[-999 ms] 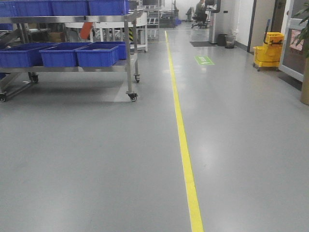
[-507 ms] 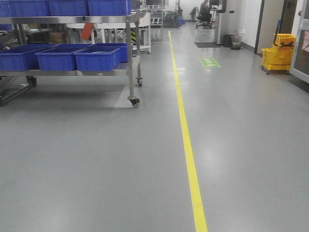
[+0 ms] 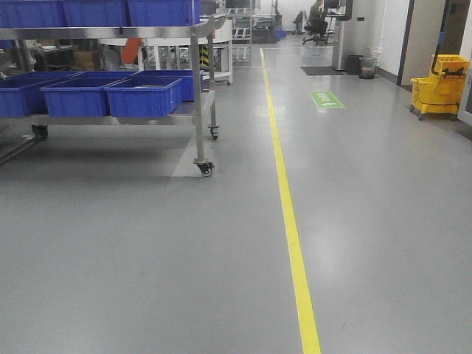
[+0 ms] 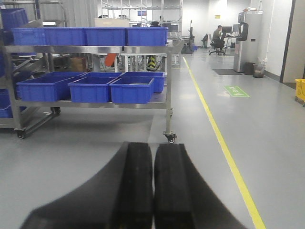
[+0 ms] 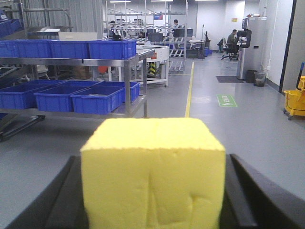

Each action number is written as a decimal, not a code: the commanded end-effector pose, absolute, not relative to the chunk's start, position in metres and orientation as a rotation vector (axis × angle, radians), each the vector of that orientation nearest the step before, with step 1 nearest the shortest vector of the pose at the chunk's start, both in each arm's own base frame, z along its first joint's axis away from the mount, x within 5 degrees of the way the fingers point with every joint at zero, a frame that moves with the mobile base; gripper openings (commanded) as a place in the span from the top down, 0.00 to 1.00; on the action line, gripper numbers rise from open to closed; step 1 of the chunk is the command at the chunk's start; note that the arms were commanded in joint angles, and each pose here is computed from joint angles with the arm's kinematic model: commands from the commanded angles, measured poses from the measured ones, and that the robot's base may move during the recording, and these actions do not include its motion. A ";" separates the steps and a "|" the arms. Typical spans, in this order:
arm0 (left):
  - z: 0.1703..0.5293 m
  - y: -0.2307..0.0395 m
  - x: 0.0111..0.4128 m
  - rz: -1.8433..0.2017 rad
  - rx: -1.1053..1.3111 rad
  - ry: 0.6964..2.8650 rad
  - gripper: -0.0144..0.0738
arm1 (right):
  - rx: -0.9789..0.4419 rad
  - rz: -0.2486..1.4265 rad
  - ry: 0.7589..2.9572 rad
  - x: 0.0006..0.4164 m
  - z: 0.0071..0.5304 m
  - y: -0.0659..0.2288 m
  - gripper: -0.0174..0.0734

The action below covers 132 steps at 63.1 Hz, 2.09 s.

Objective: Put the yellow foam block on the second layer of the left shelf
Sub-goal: 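Drive the base away from the table carrying the cube, then drive the base down the aisle toward the shelf of blue bins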

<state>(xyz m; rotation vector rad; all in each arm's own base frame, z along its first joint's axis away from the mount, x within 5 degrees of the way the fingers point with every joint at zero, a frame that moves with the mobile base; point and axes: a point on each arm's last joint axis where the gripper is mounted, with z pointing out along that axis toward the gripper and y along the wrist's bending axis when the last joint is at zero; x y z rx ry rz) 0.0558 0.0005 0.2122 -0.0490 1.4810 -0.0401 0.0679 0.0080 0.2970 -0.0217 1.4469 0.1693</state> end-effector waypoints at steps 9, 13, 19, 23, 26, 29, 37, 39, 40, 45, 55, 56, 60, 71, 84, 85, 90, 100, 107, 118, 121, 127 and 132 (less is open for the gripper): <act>0.211 0.001 0.055 -0.047 -0.055 1.409 0.70 | -0.029 0.159 1.339 0.066 0.314 0.008 0.26; 0.211 0.001 0.055 -0.047 -0.055 1.409 0.70 | -0.029 0.159 1.339 0.066 0.314 0.008 0.26; 0.211 0.001 0.055 -0.047 -0.055 1.409 0.70 | -0.029 0.159 1.339 0.066 0.314 0.008 0.26; 0.211 0.001 0.055 -0.047 -0.055 1.409 0.70 | -0.029 0.159 1.339 0.066 0.314 0.008 0.26; 0.211 0.001 0.055 -0.047 -0.055 1.409 0.70 | -0.029 0.159 1.339 0.066 0.314 0.008 0.26; 0.211 0.001 0.055 -0.047 -0.055 1.409 0.70 | -0.029 0.159 1.339 0.066 0.314 0.008 0.26; 0.211 0.001 0.055 -0.047 -0.055 1.409 0.70 | -0.029 0.159 1.339 0.066 0.314 0.008 0.26; 0.211 0.001 0.055 -0.047 -0.055 1.409 0.70 | -0.029 0.159 1.339 0.066 0.314 0.008 0.26; 0.211 0.001 0.055 -0.047 -0.055 1.409 0.70 | -0.029 0.159 1.339 0.066 0.314 0.008 0.26; 0.211 0.001 0.055 -0.047 -0.055 1.409 0.70 | -0.029 0.159 1.339 0.066 0.314 0.008 0.26; 0.211 0.001 0.055 -0.047 -0.055 1.409 0.70 | -0.029 0.159 1.339 0.066 0.314 0.008 0.26; 0.211 0.001 0.055 -0.047 -0.055 1.409 0.70 | -0.029 0.159 1.339 0.066 0.314 0.008 0.26; 0.211 0.001 0.055 -0.047 -0.055 1.409 0.70 | -0.029 0.159 1.339 0.066 0.314 0.008 0.26; 0.211 0.001 0.055 -0.047 -0.055 1.409 0.70 | -0.029 0.159 1.339 0.066 0.314 0.008 0.26; 0.211 0.001 0.055 -0.047 -0.055 1.409 0.70 | -0.029 0.159 1.338 0.066 0.314 0.008 0.26; 0.211 0.001 0.055 -0.047 -0.055 1.409 0.70 | -0.029 0.159 1.338 0.066 0.314 0.008 0.26; 0.211 0.001 0.055 -0.047 -0.055 1.409 0.70 | -0.029 0.159 1.338 0.066 0.314 0.008 0.26; 0.211 0.001 0.055 -0.047 -0.055 1.409 0.70 | -0.029 0.159 1.338 0.066 0.314 0.008 0.26; 0.211 0.001 0.055 -0.047 -0.055 1.409 0.70 | -0.029 0.159 1.338 0.066 0.314 0.008 0.26; 0.211 0.001 0.055 -0.047 -0.055 1.409 0.70 | -0.029 0.159 1.339 0.066 0.314 0.008 0.26; 0.211 0.001 0.055 -0.047 -0.055 1.409 0.70 | -0.029 0.159 1.339 0.066 0.314 0.008 0.26; 0.211 0.001 0.055 -0.042 -0.050 1.409 0.70 | -0.029 0.159 1.339 0.066 0.314 0.008 0.26; 0.211 0.001 0.055 -0.047 -0.055 1.409 0.70 | -0.029 0.159 1.339 0.066 0.314 0.008 0.26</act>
